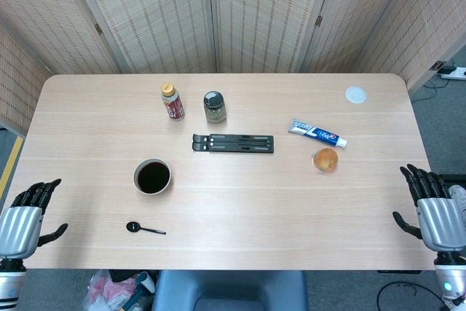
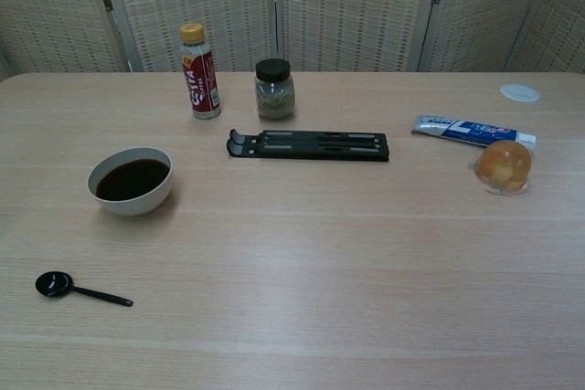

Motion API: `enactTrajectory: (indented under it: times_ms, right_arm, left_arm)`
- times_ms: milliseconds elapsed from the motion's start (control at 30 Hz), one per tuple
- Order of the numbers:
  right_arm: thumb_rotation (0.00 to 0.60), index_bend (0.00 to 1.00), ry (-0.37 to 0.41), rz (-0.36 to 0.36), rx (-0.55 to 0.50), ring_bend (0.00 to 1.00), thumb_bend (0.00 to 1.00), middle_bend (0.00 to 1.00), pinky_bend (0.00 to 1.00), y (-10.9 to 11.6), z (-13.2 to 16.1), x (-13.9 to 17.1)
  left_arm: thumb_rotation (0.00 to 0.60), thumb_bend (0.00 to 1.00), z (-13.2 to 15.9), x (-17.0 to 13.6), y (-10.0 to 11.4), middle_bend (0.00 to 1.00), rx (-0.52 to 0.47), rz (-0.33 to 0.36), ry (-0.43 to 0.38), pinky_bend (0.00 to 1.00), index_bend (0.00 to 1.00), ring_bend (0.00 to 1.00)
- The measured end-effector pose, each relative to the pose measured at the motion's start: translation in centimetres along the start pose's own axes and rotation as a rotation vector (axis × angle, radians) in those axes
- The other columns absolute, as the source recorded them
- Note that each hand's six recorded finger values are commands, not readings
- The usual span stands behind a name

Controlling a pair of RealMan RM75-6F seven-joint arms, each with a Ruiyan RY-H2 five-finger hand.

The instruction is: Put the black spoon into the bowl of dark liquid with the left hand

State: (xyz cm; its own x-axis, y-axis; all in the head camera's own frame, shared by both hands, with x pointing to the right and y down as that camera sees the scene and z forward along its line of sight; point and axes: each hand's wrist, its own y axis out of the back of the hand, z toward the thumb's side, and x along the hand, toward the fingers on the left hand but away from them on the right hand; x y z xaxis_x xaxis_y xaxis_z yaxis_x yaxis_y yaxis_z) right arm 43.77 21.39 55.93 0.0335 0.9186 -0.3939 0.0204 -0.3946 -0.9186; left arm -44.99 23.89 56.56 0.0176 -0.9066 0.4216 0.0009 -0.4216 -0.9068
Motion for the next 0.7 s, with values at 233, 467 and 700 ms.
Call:
enactTrajectory:
  times_ms: [233,467,700]
  right_arm:
    - [0.6,0.03,0.001,-0.004,-0.004,0.09,0.17,0.07,0.12,0.1,-0.1,0.2]
    - [0.6,0.04,0.0,-0.013,-0.01,0.09,0.17,0.07,0.12,0.3,-0.2,0.4]
    - [0.6,0.04,0.004,-0.031,-0.013,0.09,0.17,0.07,0.12,0.6,-0.3,0.4]
  left_arm:
    - [0.6,0.21,0.2,0.1,0.0,0.24,0.001,0.003,-0.011,0.28,0.15,0.18]
    - [0.6,0.21,0.6,0.2,0.1,0.24,0.0,0.006,-0.037,0.28,0.16,0.18]
    - [0.6,0.21,1.7,0.8,0.0,0.24,0.017,-0.001,-0.108,0.28,0.2,0.18]
